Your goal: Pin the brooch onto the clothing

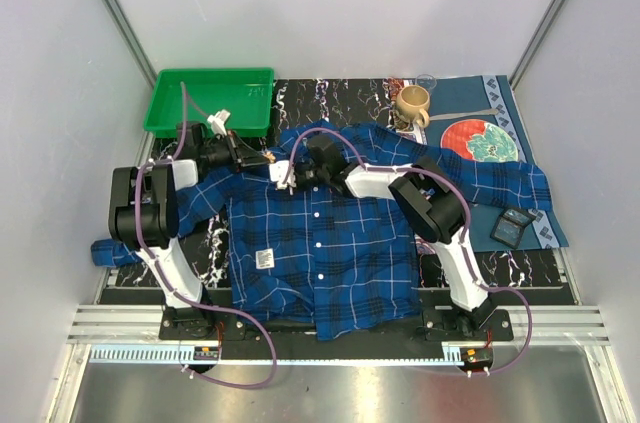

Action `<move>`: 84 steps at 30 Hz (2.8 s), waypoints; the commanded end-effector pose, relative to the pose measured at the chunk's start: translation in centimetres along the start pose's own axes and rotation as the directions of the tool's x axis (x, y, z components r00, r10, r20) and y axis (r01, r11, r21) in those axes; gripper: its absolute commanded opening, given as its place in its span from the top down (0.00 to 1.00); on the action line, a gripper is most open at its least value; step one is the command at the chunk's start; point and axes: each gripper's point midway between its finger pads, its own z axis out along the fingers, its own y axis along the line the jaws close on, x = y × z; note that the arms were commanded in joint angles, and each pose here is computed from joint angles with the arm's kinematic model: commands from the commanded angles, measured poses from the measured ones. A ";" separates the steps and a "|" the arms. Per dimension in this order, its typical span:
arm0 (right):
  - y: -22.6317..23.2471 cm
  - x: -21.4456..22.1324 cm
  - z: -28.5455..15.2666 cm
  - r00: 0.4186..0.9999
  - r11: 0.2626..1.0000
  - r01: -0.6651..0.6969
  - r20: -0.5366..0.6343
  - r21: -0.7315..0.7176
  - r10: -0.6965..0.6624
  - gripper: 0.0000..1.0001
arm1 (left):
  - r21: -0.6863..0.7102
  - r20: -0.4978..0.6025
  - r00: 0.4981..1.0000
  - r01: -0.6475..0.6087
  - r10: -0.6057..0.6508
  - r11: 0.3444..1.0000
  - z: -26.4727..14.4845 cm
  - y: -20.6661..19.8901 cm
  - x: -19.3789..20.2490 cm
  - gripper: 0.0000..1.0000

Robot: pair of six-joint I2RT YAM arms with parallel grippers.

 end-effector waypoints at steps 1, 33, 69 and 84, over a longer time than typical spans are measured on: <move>-4.4 -5.8 -2.2 0.985 0.980 0.123 0.104 0.158 -0.140 1.00 | 0.075 0.042 0.994 -0.108 0.105 0.991 -0.7 -3.8 -1.4 1.00; -2.5 -9.4 -4.7 0.878 0.879 0.384 0.183 0.284 -0.443 1.00 | 0.067 -0.011 0.999 -0.036 0.036 0.997 -1.2 -3.4 0.4 1.00; -3.3 -10.0 -4.3 0.851 0.849 0.422 0.183 0.319 -0.492 1.00 | 0.061 -0.044 0.999 0.006 -0.004 0.998 -0.6 -2.3 1.4 1.00; -3.8 -9.8 -3.9 0.830 0.823 0.461 0.166 0.333 -0.532 1.00 | 0.066 -0.065 0.998 0.020 -0.015 0.998 -0.8 -2.3 1.9 1.00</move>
